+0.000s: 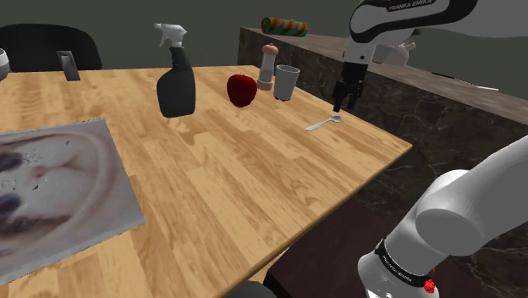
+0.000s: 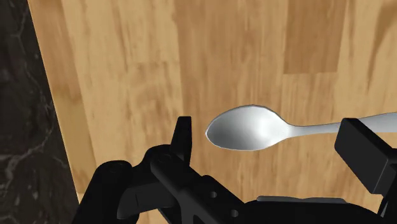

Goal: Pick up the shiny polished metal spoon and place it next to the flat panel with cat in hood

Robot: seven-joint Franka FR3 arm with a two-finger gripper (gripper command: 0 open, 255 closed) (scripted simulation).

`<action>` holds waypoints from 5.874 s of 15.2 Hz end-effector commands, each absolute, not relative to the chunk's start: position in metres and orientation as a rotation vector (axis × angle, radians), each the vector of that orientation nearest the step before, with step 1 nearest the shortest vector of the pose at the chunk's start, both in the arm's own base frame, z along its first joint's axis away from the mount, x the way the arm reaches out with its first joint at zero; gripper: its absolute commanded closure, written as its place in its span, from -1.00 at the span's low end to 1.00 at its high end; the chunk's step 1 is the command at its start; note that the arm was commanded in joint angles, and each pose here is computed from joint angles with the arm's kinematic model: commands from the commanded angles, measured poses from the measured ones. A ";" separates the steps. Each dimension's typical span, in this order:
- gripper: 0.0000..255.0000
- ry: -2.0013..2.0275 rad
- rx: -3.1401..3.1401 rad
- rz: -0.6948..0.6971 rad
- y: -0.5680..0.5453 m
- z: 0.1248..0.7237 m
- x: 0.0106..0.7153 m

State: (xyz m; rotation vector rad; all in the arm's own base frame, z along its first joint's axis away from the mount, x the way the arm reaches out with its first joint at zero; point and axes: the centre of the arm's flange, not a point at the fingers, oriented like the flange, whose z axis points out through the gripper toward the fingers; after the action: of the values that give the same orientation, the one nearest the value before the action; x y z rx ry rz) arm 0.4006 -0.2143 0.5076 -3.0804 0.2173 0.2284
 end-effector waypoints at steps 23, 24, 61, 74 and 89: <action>1.00 0.214 -3.078 0.237 -0.219 0.466 0.400; 1.00 0.214 -3.078 0.237 -0.219 0.466 0.400; 1.00 0.214 -3.078 0.237 0.030 0.553 0.371; 1.00 0.214 -3.078 0.237 0.201 0.554 0.351; 1.00 0.214 -3.078 0.237 0.397 0.555 0.328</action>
State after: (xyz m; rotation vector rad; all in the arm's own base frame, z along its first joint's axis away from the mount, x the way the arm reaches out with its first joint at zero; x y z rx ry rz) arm 0.3338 0.3820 0.5546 -3.0796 0.2120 0.2361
